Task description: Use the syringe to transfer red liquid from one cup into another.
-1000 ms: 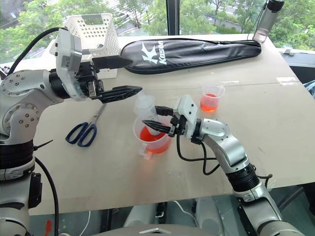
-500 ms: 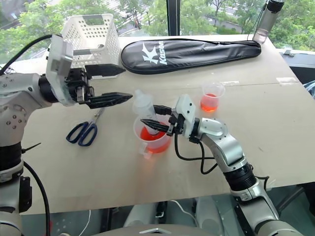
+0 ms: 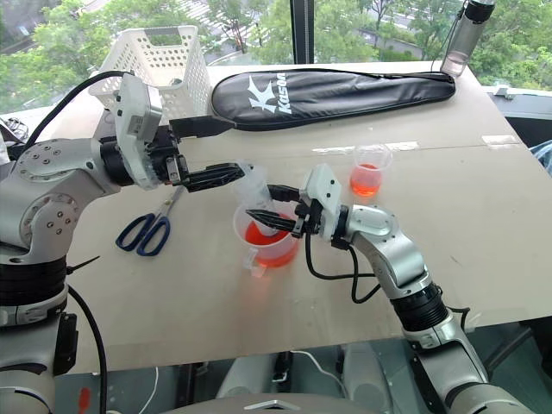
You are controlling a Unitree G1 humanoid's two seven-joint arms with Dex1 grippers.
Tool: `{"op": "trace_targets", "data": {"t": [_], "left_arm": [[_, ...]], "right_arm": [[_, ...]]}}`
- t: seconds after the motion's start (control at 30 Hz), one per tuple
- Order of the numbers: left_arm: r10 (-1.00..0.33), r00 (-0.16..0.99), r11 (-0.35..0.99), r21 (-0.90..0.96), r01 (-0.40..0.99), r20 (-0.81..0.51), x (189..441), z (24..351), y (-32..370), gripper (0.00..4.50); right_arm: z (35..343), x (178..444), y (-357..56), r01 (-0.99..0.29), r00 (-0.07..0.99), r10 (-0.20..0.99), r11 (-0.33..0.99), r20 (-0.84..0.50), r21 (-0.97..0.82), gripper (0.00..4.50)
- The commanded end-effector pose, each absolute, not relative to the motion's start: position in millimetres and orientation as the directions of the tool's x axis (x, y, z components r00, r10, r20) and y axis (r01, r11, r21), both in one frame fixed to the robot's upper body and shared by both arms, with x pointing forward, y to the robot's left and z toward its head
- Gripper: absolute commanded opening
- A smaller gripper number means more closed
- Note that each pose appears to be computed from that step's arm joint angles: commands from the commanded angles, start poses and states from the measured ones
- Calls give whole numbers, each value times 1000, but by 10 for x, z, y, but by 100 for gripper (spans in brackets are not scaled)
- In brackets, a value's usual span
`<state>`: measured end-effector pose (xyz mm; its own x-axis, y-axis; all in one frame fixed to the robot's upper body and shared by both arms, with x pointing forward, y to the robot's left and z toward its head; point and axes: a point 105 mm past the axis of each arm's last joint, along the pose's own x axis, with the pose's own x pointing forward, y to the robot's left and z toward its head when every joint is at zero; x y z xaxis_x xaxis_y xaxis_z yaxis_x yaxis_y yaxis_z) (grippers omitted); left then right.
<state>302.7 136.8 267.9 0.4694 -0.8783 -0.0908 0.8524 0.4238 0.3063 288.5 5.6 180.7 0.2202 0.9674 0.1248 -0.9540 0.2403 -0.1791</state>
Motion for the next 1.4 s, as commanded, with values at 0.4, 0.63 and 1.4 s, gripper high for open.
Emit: {"op": "trace_targets", "data": {"t": [0.4,0.63,1.4], "left_arm": [[-906,422,378,395,837,-28,2899,2806,1191,0],[-905,425,393,389,833,6,2906,2862,1188,0],[-903,422,418,387,822,79,2968,3076,1183,0]], "right_arm": [[1959,2883,66,-944,205,964,241,172,-226,144],[1940,2868,77,-946,202,966,235,160,-224,144],[1873,2810,70,-958,191,972,216,138,-191,144]]}}
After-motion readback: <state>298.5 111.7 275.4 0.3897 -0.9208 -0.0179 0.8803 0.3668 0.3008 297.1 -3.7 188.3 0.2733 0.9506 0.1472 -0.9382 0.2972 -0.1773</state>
